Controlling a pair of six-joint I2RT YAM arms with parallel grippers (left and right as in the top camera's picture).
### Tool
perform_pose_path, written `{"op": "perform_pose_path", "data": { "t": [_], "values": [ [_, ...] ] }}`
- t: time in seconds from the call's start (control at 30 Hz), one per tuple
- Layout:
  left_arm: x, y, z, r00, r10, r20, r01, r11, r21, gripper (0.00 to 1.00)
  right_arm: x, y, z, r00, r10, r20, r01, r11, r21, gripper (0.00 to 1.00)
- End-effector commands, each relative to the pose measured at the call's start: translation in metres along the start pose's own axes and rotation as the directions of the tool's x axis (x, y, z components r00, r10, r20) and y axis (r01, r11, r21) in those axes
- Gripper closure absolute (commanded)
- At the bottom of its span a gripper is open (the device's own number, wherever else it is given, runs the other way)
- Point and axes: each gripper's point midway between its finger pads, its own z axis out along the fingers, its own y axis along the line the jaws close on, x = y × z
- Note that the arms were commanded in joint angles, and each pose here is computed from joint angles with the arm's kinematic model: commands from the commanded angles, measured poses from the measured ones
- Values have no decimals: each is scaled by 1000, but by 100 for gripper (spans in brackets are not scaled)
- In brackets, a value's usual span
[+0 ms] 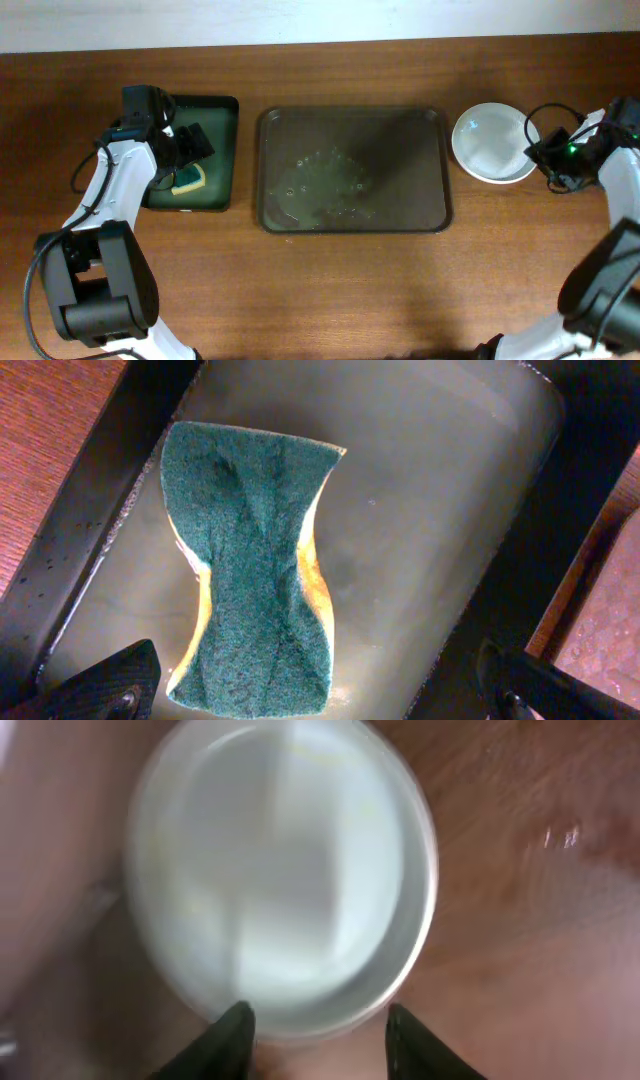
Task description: Clean dirty plates on tray and stack at the side
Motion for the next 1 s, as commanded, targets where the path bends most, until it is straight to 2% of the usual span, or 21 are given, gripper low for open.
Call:
{"op": "perform_pose_path", "data": {
  "t": [0.0, 0.1, 0.27, 0.33, 0.37, 0.4, 0.5, 0.7, 0.87, 0.97],
  "values": [
    [-9, -4, -10, 1000, 3, 29, -3, 1000, 19, 1, 5, 37, -72, 991, -87, 103, 95, 993, -76, 52],
    [-9, -4, -10, 1000, 3, 29, -4, 1000, 18, 1, 31, 48, -116, 978, -167, 126, 177, 982, -73, 51],
    [-9, -4, -10, 1000, 3, 29, -4, 1000, 18, 1, 76, 58, -161, 959, -238, 157, 251, 965, -74, 45],
    [-9, -4, -10, 1000, 3, 29, -4, 1000, 18, 1, 90, 61, -170, 956, -249, 153, 263, 962, -79, 33],
    [-9, -4, -10, 1000, 3, 29, -4, 1000, 18, 1, 101, 63, -173, 958, -253, 133, 265, 961, -82, 7],
    [-9, -4, -10, 1000, 3, 29, -4, 1000, 18, 1, 116, 62, -174, 964, -252, 91, 259, 962, -84, 2],
    [-9, -4, -10, 1000, 3, 29, -4, 1000, 18, 1, 149, 57, -171, 971, -233, -48, 229, 970, -80, 2],
    [-9, -4, -10, 1000, 3, 29, -3, 1000, 18, 1, 147, 53, -163, 971, -222, -83, 217, 974, -66, 2],
    [-9, -4, -10, 1000, 3, 29, -3, 1000, 18, 1, 139, 32, -155, 973, -211, -95, 217, 975, 53, 2],
    [-9, -4, -10, 1000, 4, 29, -4, 1000, 18, 1, 138, 29, -152, 973, -205, -110, 214, 974, 70, 1]
  ]
}}
